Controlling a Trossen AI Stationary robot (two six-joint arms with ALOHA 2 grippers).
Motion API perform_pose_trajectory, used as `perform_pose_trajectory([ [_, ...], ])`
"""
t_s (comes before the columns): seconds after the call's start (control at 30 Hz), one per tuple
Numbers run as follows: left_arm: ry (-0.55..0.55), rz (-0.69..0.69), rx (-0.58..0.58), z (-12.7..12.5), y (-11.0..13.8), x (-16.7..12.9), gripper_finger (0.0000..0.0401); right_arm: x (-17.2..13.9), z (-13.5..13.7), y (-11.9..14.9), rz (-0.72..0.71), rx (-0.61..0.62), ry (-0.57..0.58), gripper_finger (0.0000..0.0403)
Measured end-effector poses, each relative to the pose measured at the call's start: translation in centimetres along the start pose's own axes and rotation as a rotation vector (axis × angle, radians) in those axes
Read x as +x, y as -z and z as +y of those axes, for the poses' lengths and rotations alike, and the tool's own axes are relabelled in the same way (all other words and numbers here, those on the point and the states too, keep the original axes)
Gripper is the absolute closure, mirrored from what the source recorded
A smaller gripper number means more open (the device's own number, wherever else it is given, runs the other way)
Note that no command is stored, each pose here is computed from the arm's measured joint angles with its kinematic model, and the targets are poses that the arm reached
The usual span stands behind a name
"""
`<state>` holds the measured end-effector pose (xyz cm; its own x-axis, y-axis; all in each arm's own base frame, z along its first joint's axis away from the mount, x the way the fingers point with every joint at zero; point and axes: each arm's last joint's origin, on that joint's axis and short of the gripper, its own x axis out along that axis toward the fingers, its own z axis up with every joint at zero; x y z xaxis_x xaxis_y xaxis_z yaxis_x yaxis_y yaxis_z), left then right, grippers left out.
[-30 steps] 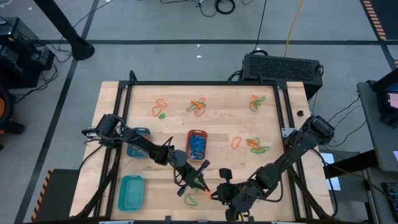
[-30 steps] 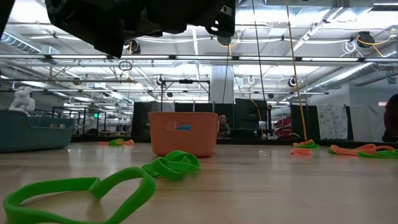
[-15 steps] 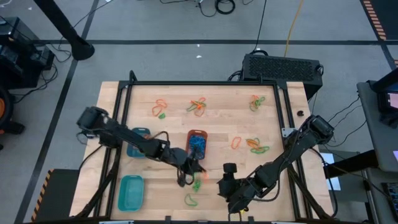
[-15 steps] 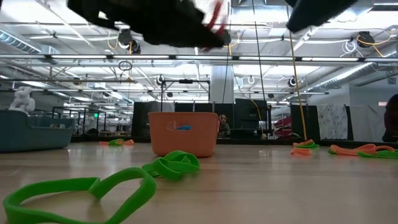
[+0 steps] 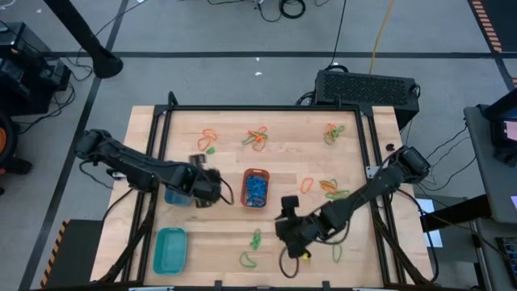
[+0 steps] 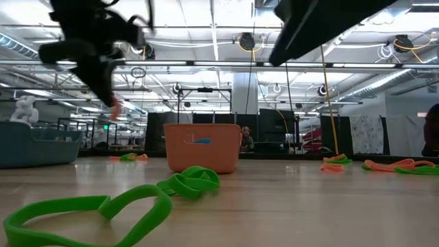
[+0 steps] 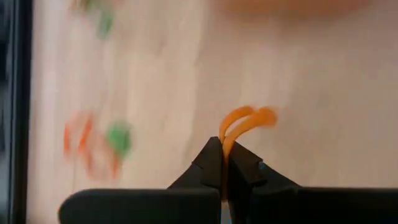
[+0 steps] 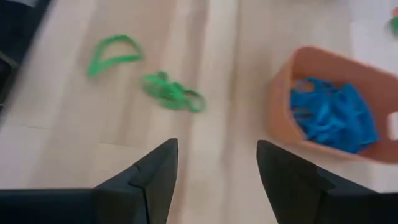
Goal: Sort rubber bands into baskets
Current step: Put the orange rubber band into the blue bin
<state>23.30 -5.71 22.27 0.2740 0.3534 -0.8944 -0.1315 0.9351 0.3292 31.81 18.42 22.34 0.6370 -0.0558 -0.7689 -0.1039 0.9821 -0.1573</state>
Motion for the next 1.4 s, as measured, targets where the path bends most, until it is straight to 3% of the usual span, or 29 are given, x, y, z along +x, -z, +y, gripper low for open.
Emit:
perform_pose_trajectory([
  [0.2,-0.109,0.281,-0.184,1.6,3.4,-1.0,0.0397,1.1,-3.7,-0.4,0.061,-0.153,0.060,0.0193],
  [0.37,-0.041,0.436,-0.262,1.8,4.8,-1.3,0.0397,1.9,-7.6,-0.6,0.114,-0.228,0.113,0.0193],
  [0.47,0.027,0.501,-0.291,1.5,5.2,-1.2,0.0397,2.8,-10.3,-0.1,0.153,-0.253,0.051,0.0193],
  [0.7,0.026,0.523,-0.333,1.7,5.0,-0.9,0.0397,2.6,-17.3,1.1,0.148,-0.177,-0.104,0.0193],
  [0.97,0.028,0.554,-0.318,3.2,5.2,0.4,0.0397,1.1,-23.9,2.0,0.117,-0.073,-0.001,0.0193],
  [1.17,0.084,0.676,-0.297,3.2,7.5,2.8,0.0397,1.2,-27.1,3.2,0.086,-0.027,-0.070,0.0193],
  [1.4,0.137,0.573,-0.297,3.1,6.8,3.3,0.0397,0.8,-29.4,3.4,-0.010,0.012,-0.080,0.0193],
])
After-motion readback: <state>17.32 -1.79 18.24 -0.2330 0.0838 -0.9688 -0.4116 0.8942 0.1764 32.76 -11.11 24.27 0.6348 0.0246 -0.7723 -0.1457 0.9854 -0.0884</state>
